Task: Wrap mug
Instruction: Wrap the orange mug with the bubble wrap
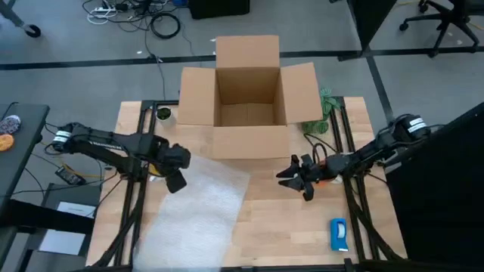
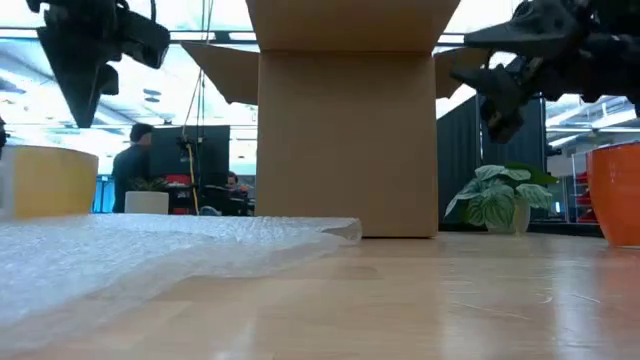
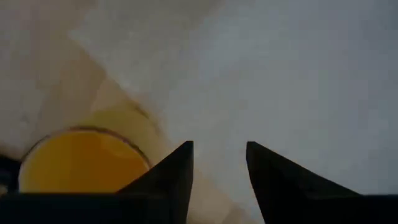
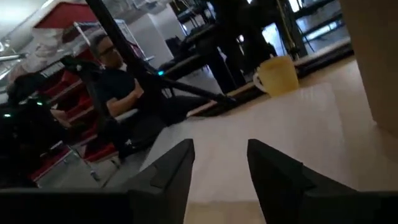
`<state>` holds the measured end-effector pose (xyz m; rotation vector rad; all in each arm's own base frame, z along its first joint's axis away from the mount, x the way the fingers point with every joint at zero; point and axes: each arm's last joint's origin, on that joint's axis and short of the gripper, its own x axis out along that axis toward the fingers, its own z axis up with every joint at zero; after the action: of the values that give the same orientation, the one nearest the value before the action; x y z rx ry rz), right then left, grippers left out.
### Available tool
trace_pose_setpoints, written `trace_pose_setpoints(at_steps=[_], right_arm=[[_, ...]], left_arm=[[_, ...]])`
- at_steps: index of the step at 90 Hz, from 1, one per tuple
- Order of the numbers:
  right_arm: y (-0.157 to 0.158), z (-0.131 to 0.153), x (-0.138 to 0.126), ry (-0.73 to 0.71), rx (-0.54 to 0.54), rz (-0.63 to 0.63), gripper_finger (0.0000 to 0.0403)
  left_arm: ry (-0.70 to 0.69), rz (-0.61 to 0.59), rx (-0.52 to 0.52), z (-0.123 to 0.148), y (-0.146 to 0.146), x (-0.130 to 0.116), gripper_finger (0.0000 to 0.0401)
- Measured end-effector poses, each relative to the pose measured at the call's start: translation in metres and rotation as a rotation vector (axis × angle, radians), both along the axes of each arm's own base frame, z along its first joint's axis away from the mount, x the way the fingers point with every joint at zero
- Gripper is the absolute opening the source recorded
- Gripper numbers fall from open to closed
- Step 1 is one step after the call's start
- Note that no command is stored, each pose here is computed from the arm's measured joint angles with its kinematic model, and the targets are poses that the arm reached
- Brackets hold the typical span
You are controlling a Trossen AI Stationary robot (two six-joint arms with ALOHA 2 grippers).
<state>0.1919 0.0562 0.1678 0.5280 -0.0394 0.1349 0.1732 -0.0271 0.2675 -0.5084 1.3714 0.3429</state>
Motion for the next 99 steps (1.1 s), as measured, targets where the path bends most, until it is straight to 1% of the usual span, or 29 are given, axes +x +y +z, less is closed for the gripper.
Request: trace_pose_setpoints(at_steps=[12, 20, 31, 37, 41, 46, 52, 58, 76, 99], right_arm=[[0.0, -0.005, 0.001, 0.028, 0.014, 0.001, 0.0135], [0.001, -0.006, 0.002, 0.036, 0.021, 0.002, 0.0135], [0.001, -0.009, 0.003, 0.05, 0.021, 0.0, 0.0135], [0.001, -0.01, 0.003, 0.057, 0.021, -0.02, 0.0135], [0.0, -0.011, 0.003, 0.061, 0.022, -0.034, 0.0135], [0.0, -0.012, 0.004, 0.069, 0.032, -0.044, 0.0135], [0.0, -0.014, 0.004, 0.078, 0.04, -0.046, 0.0135], [0.0, -0.016, 0.005, 0.089, 0.038, -0.046, 0.0135], [0.0, -0.021, 0.006, 0.118, 0.065, -0.049, 0.0135], [0.0, -0.023, 0.007, 0.127, 0.062, -0.053, 0.0135]], left_arm=[[0.016, -0.022, 0.006, 0.0, -0.004, -0.002, 0.0133], [-0.007, -0.042, 0.004, 0.0, -0.008, -0.001, 0.0133], [-0.167, -0.084, 0.009, 0.001, -0.018, 0.012, 0.0133], [-0.277, -0.129, -0.009, 0.003, -0.027, 0.021, 0.0133], [-0.336, -0.138, -0.009, 0.003, -0.033, 0.027, 0.0133], [-0.388, -0.136, 0.0, 0.003, -0.041, 0.034, 0.0133], [-0.413, -0.142, 0.028, -0.004, -0.052, 0.043, 0.0132], [-0.392, -0.142, 0.057, -0.014, -0.062, 0.051, 0.0131], [-0.221, -0.165, 0.113, -0.061, -0.079, 0.073, 0.0131], [-0.123, -0.16, 0.137, -0.111, -0.091, 0.095, 0.0132]])
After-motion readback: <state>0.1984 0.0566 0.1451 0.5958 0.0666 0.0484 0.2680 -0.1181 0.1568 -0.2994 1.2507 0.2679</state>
